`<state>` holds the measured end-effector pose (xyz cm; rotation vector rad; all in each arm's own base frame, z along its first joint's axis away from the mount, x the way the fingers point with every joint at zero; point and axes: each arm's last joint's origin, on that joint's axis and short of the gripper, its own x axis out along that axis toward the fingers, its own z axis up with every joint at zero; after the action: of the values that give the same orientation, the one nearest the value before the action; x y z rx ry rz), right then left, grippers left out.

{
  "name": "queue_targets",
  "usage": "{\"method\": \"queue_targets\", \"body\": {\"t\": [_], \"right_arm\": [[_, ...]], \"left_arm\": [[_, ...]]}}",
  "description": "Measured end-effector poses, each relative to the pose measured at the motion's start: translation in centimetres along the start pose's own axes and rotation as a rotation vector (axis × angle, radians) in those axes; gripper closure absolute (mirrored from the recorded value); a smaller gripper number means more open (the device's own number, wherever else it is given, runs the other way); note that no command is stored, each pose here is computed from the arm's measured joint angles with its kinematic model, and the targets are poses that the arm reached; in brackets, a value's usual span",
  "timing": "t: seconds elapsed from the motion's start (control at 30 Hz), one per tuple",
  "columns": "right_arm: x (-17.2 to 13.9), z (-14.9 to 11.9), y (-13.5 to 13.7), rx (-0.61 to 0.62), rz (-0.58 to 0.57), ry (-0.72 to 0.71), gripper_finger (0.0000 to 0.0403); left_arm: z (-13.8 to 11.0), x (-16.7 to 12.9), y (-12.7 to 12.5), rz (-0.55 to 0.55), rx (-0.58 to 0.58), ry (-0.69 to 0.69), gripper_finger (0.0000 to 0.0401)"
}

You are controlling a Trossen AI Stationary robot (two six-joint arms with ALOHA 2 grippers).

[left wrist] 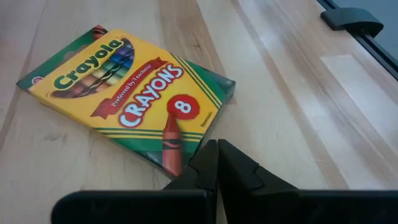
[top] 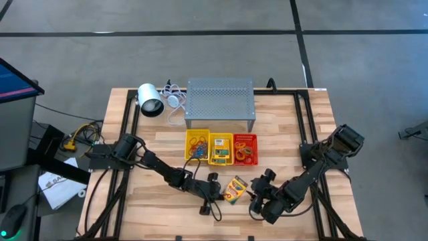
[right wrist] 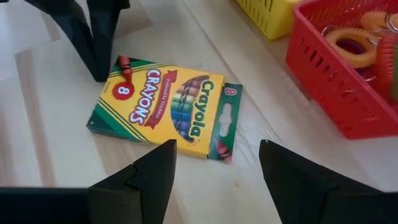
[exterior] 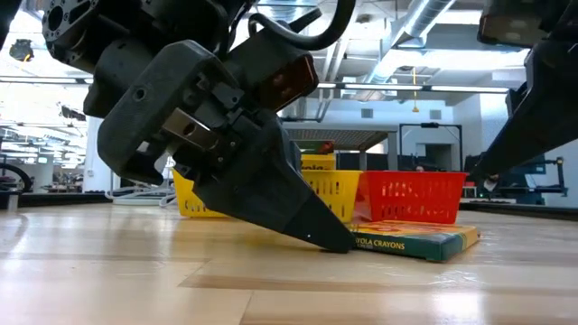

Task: Pick & Place Office Desk Supplies
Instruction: Put the crayon box into the right yellow basket

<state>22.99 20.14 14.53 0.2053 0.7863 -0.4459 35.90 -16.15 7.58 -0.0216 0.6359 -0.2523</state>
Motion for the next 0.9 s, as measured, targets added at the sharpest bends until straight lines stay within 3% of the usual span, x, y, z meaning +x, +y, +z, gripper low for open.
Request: {"method": "queue_targets", "body": {"t": [0.4,0.9], "right_arm": [[0.1,0.1,-0.1,0.017,-0.007,0.002,0.0177],[0.1,0.0,-0.1,0.015,-0.009,0.003,0.0177]], "left_arm": [[1.9,-1.6,-0.8,-0.062,0.047,-0.049,0.0401],[2.5,-1.7,0.0,0.042,0.076,-0.097,0.0401]]}}
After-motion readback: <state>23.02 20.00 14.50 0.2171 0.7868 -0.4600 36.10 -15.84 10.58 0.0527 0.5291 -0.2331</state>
